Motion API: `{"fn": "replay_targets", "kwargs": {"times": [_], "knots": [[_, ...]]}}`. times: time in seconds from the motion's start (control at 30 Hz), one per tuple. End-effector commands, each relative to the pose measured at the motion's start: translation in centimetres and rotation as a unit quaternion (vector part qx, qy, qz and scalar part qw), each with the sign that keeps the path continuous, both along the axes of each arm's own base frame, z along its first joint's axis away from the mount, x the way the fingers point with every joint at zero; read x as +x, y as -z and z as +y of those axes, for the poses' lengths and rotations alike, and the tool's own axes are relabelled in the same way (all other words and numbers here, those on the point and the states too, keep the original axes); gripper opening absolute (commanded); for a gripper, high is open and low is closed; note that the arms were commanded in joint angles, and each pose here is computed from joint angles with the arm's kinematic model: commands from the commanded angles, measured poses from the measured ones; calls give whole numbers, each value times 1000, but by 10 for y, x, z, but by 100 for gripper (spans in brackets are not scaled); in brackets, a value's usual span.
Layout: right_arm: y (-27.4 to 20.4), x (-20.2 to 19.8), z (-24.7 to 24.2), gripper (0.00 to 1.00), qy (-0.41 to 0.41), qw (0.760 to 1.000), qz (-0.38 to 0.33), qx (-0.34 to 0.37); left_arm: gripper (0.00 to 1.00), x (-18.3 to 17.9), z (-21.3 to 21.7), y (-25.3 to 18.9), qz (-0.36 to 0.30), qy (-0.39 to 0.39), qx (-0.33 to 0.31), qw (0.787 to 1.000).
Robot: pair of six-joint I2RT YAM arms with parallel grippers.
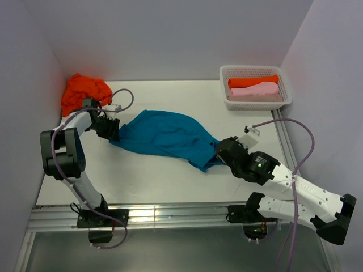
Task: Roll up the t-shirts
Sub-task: Flatten the tshirt
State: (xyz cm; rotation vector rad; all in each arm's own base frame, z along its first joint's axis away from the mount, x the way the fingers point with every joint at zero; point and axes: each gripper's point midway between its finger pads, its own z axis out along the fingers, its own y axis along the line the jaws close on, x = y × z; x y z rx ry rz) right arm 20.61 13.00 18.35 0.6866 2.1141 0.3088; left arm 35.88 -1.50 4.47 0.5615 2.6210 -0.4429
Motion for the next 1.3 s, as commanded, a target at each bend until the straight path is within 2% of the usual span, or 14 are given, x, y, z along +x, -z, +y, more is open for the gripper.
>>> {"fn": "replay_targets", "kwargs": {"times": [0.0, 0.33, 0.4, 0.53, 0.57, 0.87, 0.9, 0.93, 1.0, 1.23, 1.27], "knots": [[-8, 4, 2, 0, 10, 1000, -20, 17, 49, 17, 4, -2, -28, -15, 9, 999], [0, -2, -4, 0, 14, 1000, -15, 23, 36, 8, 5, 16, 0, -5, 15, 1000], [4, -3, -6, 0, 15, 1000, -12, 20, 29, 5, 5, 14, -3, 0, 19, 1000], [6, -6, -10, 0, 21, 999, -12, 23, 2, -4, 8, 13, -4, 7, 31, 1000], [7, -7, -13, 0, 23, 999, -11, 19, 0, -6, 10, 11, -7, 6, 34, 999], [18, -16, -25, 0, 40, 999, -7, 27, 0, -15, 21, -1, -24, 10, 47, 999], [20, -16, -27, 0, 42, 999, -5, 27, 2, -16, 22, -3, -28, 15, 45, 998], [19, -17, -27, 0, 42, 999, -6, 30, 11, -17, 22, -3, -28, 17, 45, 998], [21, -17, -29, 0, 44, 999, -6, 29, 13, -17, 24, -5, -31, 18, 47, 998], [28, -20, -31, 0, 48, 998, 0, 29, 40, -8, 14, -23, -31, 24, 2, 999], [28, -20, -30, 0, 47, 998, -1, 33, 41, -6, 13, -23, -28, 18, -6, 999]]}}
